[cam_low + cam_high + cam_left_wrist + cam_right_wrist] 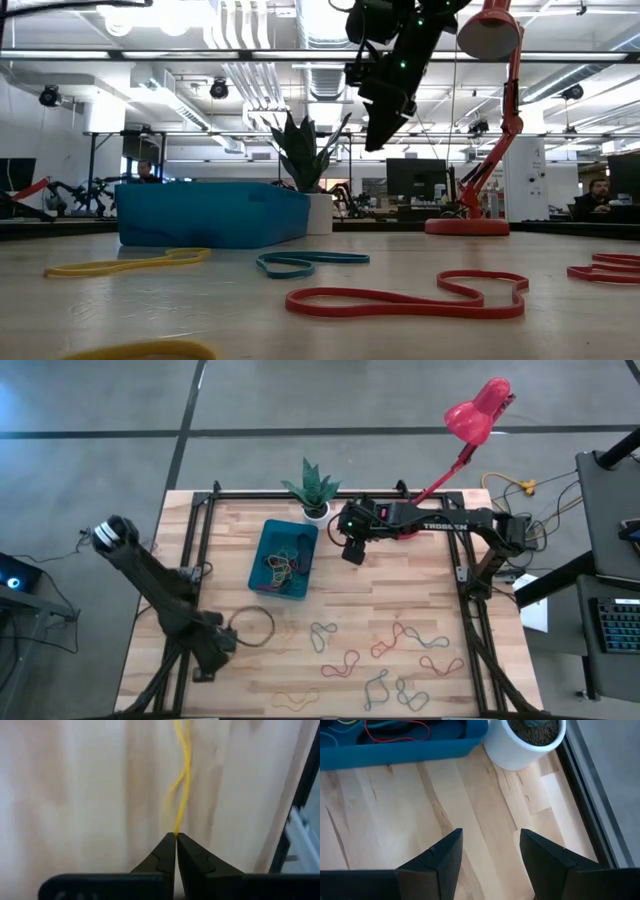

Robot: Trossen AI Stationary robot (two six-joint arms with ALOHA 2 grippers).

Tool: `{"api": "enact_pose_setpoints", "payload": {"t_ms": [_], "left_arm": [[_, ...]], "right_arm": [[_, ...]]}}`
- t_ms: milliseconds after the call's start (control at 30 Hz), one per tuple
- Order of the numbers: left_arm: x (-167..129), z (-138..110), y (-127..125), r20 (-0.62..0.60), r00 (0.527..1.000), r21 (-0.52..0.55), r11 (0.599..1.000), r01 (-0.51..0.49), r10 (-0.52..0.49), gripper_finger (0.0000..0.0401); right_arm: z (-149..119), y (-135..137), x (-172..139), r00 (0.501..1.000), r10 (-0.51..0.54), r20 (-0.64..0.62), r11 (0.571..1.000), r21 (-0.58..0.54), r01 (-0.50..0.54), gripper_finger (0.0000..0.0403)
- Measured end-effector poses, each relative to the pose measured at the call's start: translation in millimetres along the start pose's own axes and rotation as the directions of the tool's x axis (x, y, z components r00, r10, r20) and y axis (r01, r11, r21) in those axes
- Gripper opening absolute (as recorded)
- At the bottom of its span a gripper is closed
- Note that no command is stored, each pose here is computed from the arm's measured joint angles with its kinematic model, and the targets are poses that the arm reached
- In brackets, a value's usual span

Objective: Pick and place rubber bands into bin
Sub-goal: Put the yellow rubber band into the blue bin

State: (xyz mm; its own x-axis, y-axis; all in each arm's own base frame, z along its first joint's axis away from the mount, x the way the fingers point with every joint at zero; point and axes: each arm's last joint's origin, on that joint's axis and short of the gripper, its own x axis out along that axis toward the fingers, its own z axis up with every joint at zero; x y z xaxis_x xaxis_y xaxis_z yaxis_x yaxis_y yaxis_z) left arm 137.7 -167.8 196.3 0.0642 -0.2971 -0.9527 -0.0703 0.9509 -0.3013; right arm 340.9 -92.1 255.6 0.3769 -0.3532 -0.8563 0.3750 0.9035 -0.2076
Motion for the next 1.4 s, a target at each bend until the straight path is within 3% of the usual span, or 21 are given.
{"api": "enact_pose_setpoints", "payload": {"t_ms": [100,167,367,467,567,700,767,933,1033,1133,1267,1400], "left_arm": [[-40.3,-4.9,9.1,0.074,0.997,-0.020,1.000,-0.013,0.014,0.0000],[-63.9,-7.3,24.7,0.148,0.986,-0.063,0.995,-0.073,0.082,0.0000],[-107.8,3.1,67.3,0.343,0.924,-0.164,0.979,-0.121,0.171,0.0000],[-129.4,25.1,79.6,0.524,0.836,-0.136,0.985,-0.107,0.163,0.0000],[-150.8,54.3,93.4,0.669,0.717,-0.134,0.981,-0.141,0.195,0.0000],[-163.1,88.5,118.6,0.715,0.622,-0.183,0.945,-0.272,0.318,0.0000],[-159.2,101.5,132.8,0.671,0.635,-0.195,0.917,-0.347,0.383,0.0000],[-123.0,121.2,162.5,0.489,0.734,-0.189,0.879,-0.438,0.471,0.0000],[-98.6,129.9,171.9,0.400,0.779,-0.182,0.875,-0.448,0.482,0.0001],[-82.6,137.8,170.0,0.359,0.829,-0.150,0.903,-0.403,0.429,0.0016],[-85.9,142.0,160.6,0.366,0.837,-0.154,0.913,-0.377,0.407,0.0062],[-114.7,132.9,149.3,0.415,0.820,-0.180,0.919,-0.350,0.394,0.0121]], "right_arm": [[-0.1,0.1,0.3,1.000,0.000,0.001,1.000,0.006,0.000,0.0185],[1.1,0.1,0.3,1.000,0.001,0.014,1.000,0.016,-0.001,0.0185],[4.7,0.2,0.2,0.999,0.001,0.050,1.000,0.031,-0.003,0.0185],[4.4,0.5,0.2,0.999,0.002,0.047,0.999,0.046,-0.004,0.0185],[4.3,0.5,0.2,0.999,0.002,0.046,0.997,0.075,-0.005,0.0185],[4.1,0.6,0.1,0.999,0.002,0.044,0.995,0.096,-0.006,0.0185],[3.4,1.2,0.0,0.999,0.003,0.038,0.995,0.102,-0.007,0.0185],[-0.9,3.8,-0.6,1.000,0.005,-0.004,0.994,0.114,-0.005,0.0185],[-2.8,6.2,-0.9,1.000,0.007,-0.019,0.993,0.121,-0.005,0.0185],[-4.0,9.3,-1.0,1.000,0.011,-0.023,0.994,0.113,-0.008,0.0185],[-4.8,12.0,-1.2,1.000,0.014,-0.025,0.995,0.103,-0.011,0.0185],[-5.4,13.4,-1.2,1.000,0.016,-0.027,0.997,0.077,-0.014,0.0185]]}}
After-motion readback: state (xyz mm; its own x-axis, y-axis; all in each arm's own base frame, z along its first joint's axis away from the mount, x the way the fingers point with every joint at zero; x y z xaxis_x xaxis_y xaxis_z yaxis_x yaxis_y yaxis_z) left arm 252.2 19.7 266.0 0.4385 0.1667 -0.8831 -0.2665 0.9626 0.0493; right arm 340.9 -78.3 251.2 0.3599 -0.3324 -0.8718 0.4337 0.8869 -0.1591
